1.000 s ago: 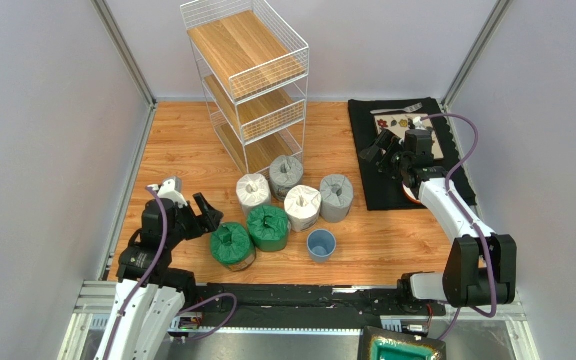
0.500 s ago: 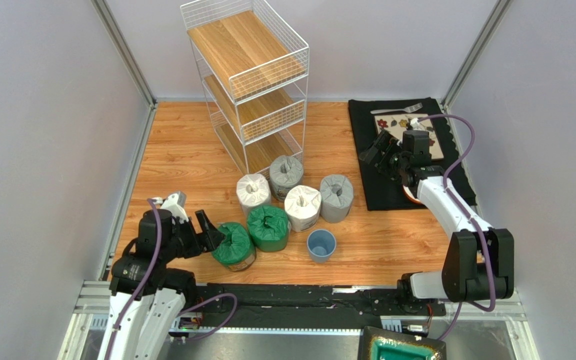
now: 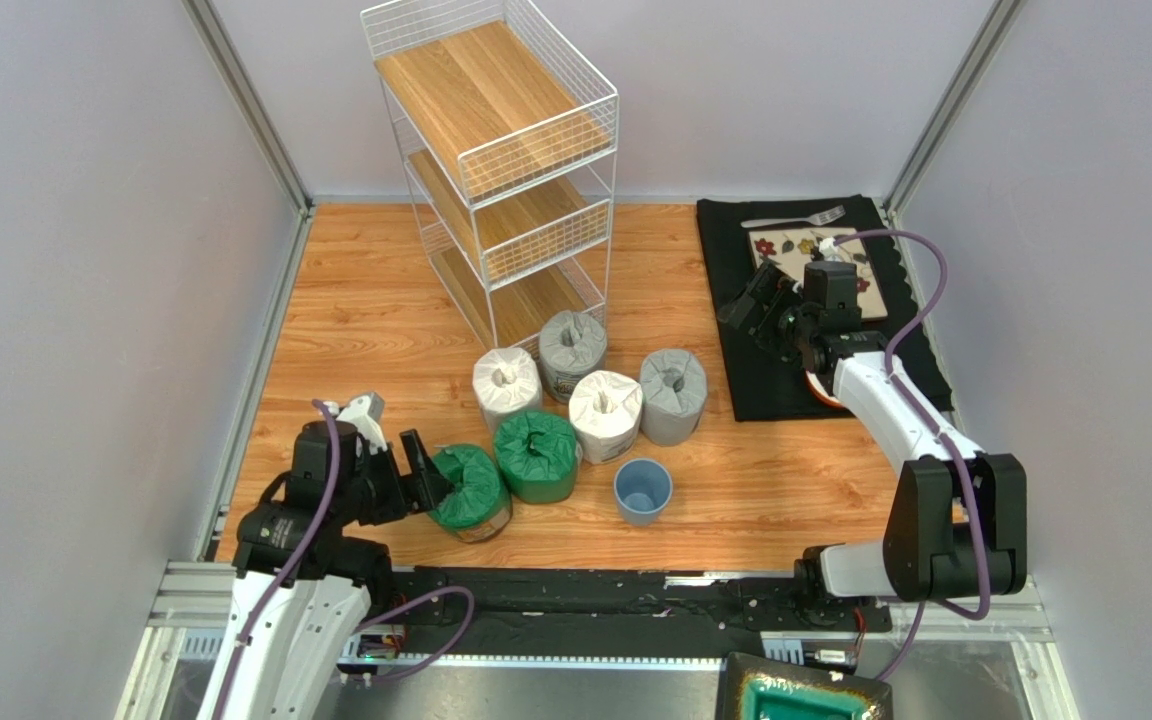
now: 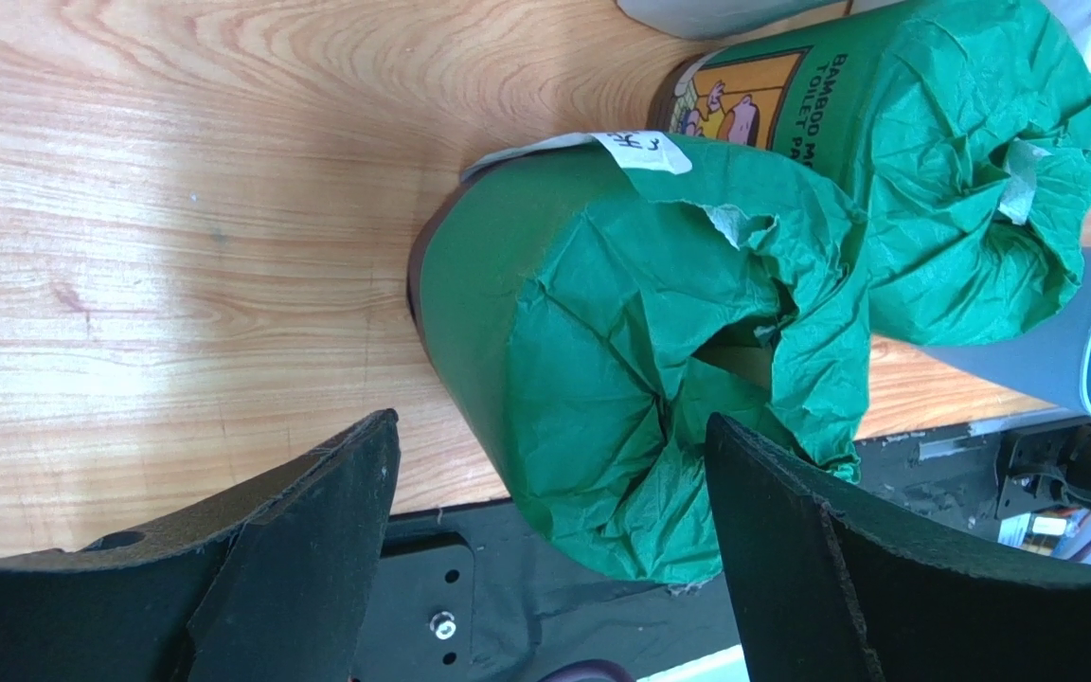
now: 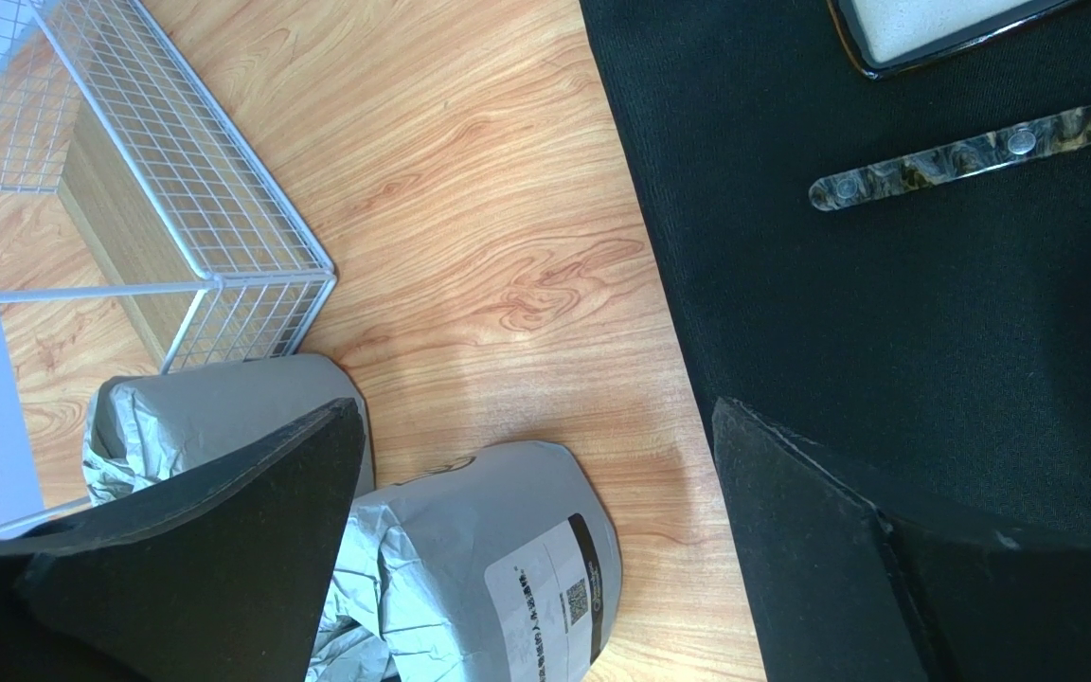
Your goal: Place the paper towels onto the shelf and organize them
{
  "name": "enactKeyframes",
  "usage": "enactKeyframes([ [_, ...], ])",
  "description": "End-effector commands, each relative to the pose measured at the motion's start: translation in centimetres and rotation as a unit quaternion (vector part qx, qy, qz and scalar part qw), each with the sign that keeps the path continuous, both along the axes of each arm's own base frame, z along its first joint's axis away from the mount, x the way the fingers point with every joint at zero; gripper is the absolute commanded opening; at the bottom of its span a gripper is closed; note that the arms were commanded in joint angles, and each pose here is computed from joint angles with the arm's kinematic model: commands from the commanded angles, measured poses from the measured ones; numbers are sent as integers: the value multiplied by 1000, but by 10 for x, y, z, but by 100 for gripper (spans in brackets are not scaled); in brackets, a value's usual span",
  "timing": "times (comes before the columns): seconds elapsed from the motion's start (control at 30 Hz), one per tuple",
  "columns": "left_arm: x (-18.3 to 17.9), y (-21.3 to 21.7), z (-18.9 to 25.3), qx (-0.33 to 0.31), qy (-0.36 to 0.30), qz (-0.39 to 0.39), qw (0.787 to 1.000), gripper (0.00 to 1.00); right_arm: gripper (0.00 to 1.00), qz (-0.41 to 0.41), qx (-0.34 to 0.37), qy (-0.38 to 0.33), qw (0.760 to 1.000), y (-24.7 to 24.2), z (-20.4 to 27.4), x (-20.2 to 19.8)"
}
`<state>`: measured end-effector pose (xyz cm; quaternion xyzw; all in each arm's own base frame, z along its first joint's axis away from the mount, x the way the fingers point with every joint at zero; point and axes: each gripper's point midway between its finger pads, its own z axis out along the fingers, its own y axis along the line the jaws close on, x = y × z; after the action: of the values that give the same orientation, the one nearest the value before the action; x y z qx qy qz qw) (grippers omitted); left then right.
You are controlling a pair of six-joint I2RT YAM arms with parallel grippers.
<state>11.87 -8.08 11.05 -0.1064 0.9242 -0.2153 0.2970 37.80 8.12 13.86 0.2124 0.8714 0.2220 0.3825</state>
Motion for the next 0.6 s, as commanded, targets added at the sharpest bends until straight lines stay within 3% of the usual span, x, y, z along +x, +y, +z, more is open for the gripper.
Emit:
enactKeyframes([
  [0.0,12,-3,4,-2,-21,-7,1000,87,96,7,3,-27,1000,4,17,7],
  [0.57,20,0,-12,13,-4,0,1000,82,96,7,-2,-20,1000,3,13,6],
])
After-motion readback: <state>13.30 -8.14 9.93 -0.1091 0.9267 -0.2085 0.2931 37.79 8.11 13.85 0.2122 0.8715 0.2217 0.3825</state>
